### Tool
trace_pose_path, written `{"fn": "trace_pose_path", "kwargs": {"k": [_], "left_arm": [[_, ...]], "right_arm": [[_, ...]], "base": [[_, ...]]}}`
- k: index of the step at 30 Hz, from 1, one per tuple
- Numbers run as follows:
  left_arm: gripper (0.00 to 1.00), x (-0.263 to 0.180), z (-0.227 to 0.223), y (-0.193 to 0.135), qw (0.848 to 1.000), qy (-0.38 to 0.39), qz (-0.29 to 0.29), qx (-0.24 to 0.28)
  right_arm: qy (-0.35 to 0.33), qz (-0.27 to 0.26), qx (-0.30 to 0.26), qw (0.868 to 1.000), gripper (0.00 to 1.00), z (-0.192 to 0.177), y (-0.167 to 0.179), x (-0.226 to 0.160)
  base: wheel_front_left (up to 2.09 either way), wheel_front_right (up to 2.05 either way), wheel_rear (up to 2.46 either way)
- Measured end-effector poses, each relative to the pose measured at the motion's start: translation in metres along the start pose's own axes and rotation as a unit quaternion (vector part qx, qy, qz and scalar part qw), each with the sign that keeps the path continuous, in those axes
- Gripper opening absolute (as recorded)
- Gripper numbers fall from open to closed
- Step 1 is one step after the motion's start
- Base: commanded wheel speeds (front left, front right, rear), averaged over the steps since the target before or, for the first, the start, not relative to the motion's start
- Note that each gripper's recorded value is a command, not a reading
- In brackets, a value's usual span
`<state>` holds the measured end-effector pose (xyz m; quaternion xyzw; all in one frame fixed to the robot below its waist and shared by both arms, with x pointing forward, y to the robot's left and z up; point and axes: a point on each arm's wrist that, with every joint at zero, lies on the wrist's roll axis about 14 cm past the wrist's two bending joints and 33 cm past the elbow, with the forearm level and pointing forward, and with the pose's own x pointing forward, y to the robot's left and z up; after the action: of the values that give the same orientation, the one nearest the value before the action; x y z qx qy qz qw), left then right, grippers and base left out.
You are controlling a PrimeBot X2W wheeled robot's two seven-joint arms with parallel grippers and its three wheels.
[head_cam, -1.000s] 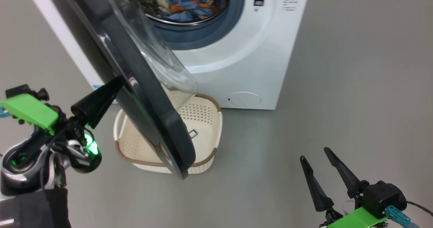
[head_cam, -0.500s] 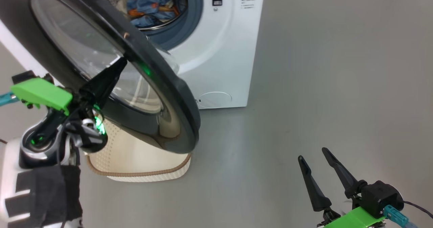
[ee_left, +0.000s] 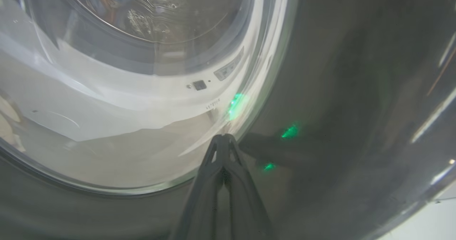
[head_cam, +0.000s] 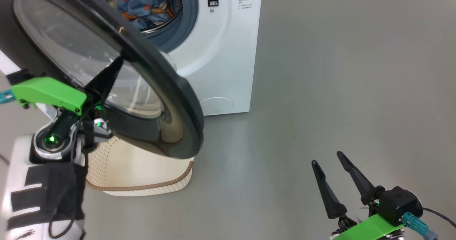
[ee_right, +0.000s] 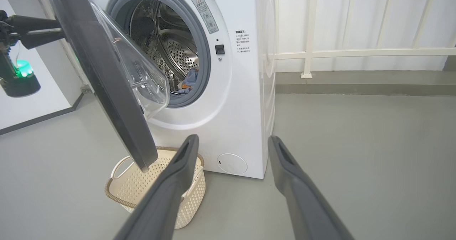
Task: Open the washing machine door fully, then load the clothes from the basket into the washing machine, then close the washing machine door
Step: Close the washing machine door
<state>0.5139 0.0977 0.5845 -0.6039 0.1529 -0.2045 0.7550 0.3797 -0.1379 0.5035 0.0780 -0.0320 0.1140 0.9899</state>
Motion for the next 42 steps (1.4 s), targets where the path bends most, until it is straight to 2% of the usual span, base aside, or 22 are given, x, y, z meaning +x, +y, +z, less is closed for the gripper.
{"fn": "trace_pose_path", "kwargs": {"k": [1,4,5,6,7,8,9,10,13,18,20,21,26,33,42], "left_arm": [[0.0,-0.001,0.003,0.002,1.0,-0.007,0.007,0.014],[0.0,-0.009,0.017,0.012,0.993,-0.03,0.042,0.105],[0.26,-0.014,0.019,0.016,0.988,-0.03,0.053,0.14],[0.42,-0.02,0.019,0.022,0.981,-0.032,0.066,0.18],[0.71,-0.026,0.02,0.029,0.972,-0.035,0.081,0.217],[0.87,-0.034,0.02,0.035,0.963,-0.038,0.095,0.249],[0.97,-0.042,0.017,0.042,0.954,-0.037,0.106,0.279],[1.0,-0.049,0.013,0.047,0.945,-0.034,0.113,0.305],[1.0,-0.071,0.011,0.056,0.912,-0.052,0.132,0.385],[1.0,-0.097,0.0,0.062,0.878,-0.093,0.137,0.45],[1.0,-0.11,-0.008,0.07,0.851,-0.099,0.151,0.494],[1.0,-0.115,-0.012,0.074,0.844,-0.101,0.154,0.504],[1.0,-0.139,-0.034,0.087,0.839,-0.123,0.157,0.506],[1.0,-0.185,-0.049,0.117,0.839,-0.138,0.216,0.48],[1.0,-0.217,-0.054,0.114,0.828,-0.169,0.23,0.483]], "right_arm": [[-0.002,-0.002,0.0,1.0,1.0,0.001,-0.001,0.0],[-0.006,-0.008,-0.002,1.0,1.0,0.005,-0.005,-0.002],[-0.008,-0.01,-0.002,1.0,1.0,0.006,-0.006,-0.002],[-0.009,-0.012,-0.002,1.0,1.0,0.006,-0.007,-0.003],[-0.009,-0.015,-0.002,1.0,1.0,0.006,-0.008,-0.004],[-0.007,-0.019,-0.002,1.0,1.0,0.005,-0.01,-0.006],[-0.005,-0.021,-0.002,1.0,1.0,0.004,-0.011,-0.009],[-0.003,-0.024,-0.002,1.0,1.0,0.003,-0.012,-0.011],[-0.002,-0.028,-0.002,1.0,1.0,0.003,-0.014,-0.016],[-0.009,-0.028,-0.005,1.0,1.0,0.008,-0.015,-0.017],[-0.013,-0.026,-0.007,1.0,1.0,0.011,-0.014,-0.016],[-0.015,-0.024,-0.008,1.0,1.0,0.012,-0.013,-0.016],[-0.021,-0.024,-0.012,0.999,1.0,0.016,-0.012,-0.021],[-0.013,-0.031,-0.014,0.999,1.0,0.012,-0.015,-0.035],[-0.002,-0.031,-0.016,0.999,1.0,0.006,-0.013,-0.039]], "base": [[0.0,0.0,0.0],[0.0,0.0,0.0],[0.0,0.0,0.0],[0.0,0.0,0.0],[0.0,0.0,0.0],[0.0,0.0,0.0],[0.0,0.0,0.0],[0.0,0.0,0.0],[0.0,0.0,0.0],[0.0,0.0,0.0],[0.0,0.0,0.0],[0.0,0.0,0.0],[0.0,0.0,0.0],[0.0,0.0,0.0],[0.0,0.0,0.0]]}}
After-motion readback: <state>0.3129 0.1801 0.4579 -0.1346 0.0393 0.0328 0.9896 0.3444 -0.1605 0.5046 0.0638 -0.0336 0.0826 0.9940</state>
